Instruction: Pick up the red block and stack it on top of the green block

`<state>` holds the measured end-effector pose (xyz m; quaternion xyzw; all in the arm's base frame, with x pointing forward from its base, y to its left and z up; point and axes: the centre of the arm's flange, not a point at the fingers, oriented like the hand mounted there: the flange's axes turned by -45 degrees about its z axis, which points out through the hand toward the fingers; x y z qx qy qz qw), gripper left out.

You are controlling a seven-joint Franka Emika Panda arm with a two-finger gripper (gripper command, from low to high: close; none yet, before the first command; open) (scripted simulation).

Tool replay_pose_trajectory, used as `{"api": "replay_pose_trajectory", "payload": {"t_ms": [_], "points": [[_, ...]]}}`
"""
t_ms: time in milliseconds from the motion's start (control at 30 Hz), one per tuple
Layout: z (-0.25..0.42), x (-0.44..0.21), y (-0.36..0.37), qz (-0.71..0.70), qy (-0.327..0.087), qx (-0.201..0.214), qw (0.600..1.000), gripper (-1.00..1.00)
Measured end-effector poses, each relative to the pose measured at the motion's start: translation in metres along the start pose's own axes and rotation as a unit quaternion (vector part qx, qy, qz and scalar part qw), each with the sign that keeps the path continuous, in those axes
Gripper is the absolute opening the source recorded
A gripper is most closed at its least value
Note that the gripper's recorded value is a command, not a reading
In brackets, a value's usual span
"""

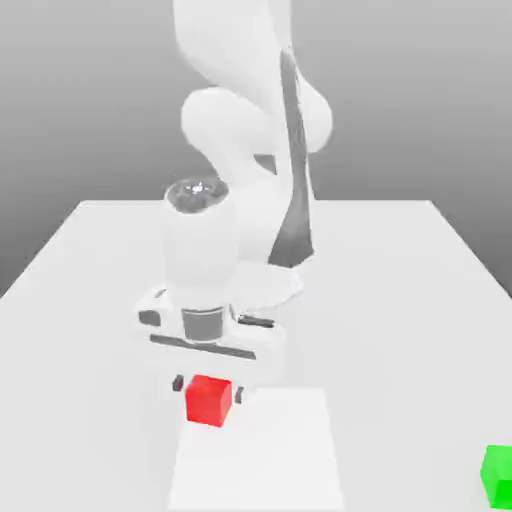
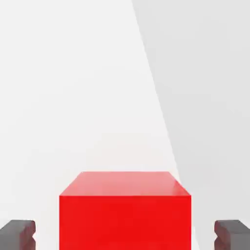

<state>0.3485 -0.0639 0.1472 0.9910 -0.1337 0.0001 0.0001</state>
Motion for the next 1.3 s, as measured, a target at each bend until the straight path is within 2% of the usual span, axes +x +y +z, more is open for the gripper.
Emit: {"api": "replay_pose_trajectory", "payload": {"t_ms": [167, 433, 767, 1033, 1133, 1167, 1300], "points": [[0.001, 0.0, 0.0, 0.0, 0.0, 0.0, 1.0, -1.0], [-0.059, 0.005, -0.01, -0.011, -0.001, -0.002, 1.0, -1.0], [-0.074, 0.053, -0.196, -0.173, -0.006, -0.021, 0.985, -1.0], [-0.093, 0.023, -0.367, -0.284, -0.001, -0.002, 0.959, -1.0], [-0.059, 0.018, -0.382, -0.292, 0.0, 0.001, 0.956, -1.0], [-0.044, 0.017, -0.383, -0.293, 0.0, 0.001, 0.956, 1.0], [-0.044, 0.017, -0.383, -0.293, 0.0, 0.001, 0.956, 1.0]]}}
